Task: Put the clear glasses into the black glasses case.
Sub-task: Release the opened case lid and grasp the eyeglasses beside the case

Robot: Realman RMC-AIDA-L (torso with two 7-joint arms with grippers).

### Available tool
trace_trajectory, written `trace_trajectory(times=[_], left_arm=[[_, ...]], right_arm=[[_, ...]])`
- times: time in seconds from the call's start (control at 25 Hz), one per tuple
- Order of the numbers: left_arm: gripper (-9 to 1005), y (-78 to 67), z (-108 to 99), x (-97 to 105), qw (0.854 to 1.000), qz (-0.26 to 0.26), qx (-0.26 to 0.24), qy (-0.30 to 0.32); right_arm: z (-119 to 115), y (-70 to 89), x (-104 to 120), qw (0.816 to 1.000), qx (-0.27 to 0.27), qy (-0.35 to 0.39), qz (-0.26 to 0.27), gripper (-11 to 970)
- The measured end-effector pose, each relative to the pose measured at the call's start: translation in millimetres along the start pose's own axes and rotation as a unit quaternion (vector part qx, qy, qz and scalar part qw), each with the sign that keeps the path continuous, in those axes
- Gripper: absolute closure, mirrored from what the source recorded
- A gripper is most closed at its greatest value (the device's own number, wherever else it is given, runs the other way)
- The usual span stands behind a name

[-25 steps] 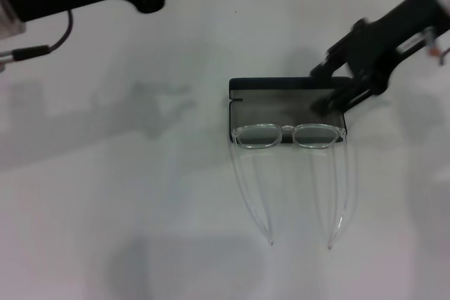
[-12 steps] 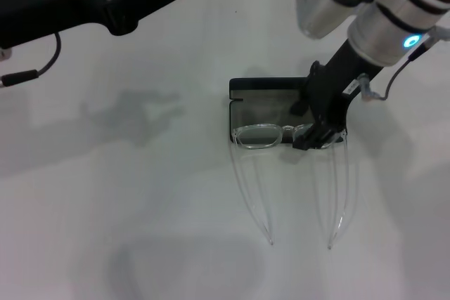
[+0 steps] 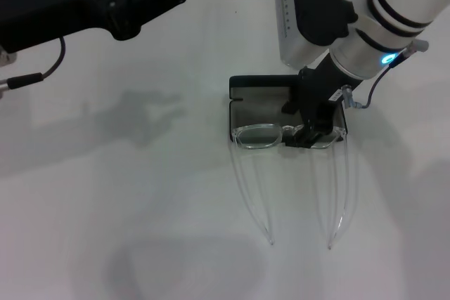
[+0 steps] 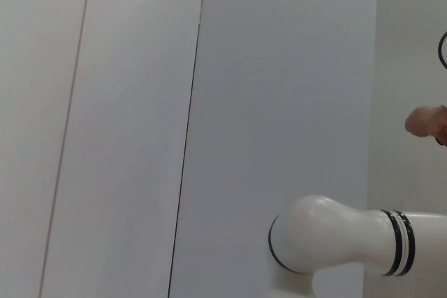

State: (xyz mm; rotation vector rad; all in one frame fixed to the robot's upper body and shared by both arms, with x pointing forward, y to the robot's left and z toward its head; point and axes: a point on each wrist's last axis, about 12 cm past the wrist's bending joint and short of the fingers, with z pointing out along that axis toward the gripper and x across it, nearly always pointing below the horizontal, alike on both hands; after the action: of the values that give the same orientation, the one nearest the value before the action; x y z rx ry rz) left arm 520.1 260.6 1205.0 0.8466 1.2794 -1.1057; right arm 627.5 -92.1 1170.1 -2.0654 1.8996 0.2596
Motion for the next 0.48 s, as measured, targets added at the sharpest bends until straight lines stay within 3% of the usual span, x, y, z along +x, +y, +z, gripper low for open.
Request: trace_trajectory(times=[0.48], left_arm=[[758, 1.8, -1.5, 7.2, 1.000, -0.004, -0.004, -0.004]], right_arm=[[15.9, 1.6, -0.5, 1.000, 0.009, -0.007, -0.020, 446]])
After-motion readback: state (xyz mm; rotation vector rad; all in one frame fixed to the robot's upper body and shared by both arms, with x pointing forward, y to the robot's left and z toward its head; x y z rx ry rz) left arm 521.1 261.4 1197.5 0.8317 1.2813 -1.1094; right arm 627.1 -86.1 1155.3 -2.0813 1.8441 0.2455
